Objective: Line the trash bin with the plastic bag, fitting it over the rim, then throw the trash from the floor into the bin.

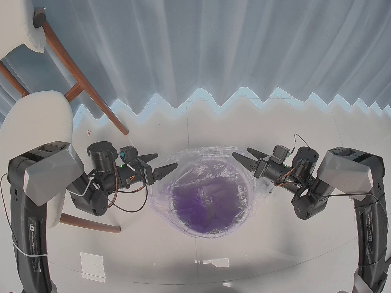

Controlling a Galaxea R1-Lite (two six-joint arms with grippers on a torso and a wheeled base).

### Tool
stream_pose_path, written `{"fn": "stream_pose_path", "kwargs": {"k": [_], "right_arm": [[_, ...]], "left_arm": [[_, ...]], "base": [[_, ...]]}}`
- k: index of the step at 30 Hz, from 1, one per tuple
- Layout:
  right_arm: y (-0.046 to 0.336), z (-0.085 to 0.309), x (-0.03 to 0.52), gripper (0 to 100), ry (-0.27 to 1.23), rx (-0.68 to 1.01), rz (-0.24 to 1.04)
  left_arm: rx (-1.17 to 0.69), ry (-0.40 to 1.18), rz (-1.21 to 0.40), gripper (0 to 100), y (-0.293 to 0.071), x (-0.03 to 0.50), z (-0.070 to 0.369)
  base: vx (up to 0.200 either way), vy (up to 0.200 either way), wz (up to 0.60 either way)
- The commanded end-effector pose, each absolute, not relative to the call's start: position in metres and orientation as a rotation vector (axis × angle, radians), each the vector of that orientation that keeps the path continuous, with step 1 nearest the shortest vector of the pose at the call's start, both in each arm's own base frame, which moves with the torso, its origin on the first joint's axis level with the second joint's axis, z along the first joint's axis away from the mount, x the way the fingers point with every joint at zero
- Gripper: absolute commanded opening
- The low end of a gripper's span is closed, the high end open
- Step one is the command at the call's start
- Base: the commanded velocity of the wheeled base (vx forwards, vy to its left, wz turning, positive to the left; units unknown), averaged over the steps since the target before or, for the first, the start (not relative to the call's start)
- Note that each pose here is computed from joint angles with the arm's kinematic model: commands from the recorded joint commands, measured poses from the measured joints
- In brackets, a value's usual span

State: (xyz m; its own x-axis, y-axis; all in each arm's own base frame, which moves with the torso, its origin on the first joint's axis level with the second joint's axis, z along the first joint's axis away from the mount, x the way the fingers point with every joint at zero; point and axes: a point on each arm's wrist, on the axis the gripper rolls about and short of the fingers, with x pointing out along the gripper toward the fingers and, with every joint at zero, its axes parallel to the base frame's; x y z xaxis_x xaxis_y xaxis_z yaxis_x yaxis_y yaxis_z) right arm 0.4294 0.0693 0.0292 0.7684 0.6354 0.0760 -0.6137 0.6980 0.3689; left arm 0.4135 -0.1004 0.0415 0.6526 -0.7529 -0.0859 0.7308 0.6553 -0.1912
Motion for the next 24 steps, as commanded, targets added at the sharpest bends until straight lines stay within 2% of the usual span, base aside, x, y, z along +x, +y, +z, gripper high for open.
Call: {"fn": "stream_pose_path", "kwargs": {"k": [1,10,11,24], "right_arm": [[0.073,0.025,0.428,100,0.072,0.392,0.703],[0.075,0.02,0.428,100,0.085,0.396,0.705],[0.075,0.02,0.428,0,0.085,0.396,0.705],[0.074,0.023,0.436,0,0.059,0.415,0.706]], "left_arm": [[-0.151,0.196,-0.849,100,-0.105,0.417,0.023],[-0.141,0.172,-0.854,100,-0.117,0.422,0.014],[-0.14,0.166,-0.855,0,-0.117,0.423,0.013],[-0.141,0.13,-0.836,0,-0.119,0.428,0.02]], "base": [[0.0,0.0,0.0],[0.0,0.0,0.0],[0.0,0.0,0.0],[0.0,0.0,0.0]]}}
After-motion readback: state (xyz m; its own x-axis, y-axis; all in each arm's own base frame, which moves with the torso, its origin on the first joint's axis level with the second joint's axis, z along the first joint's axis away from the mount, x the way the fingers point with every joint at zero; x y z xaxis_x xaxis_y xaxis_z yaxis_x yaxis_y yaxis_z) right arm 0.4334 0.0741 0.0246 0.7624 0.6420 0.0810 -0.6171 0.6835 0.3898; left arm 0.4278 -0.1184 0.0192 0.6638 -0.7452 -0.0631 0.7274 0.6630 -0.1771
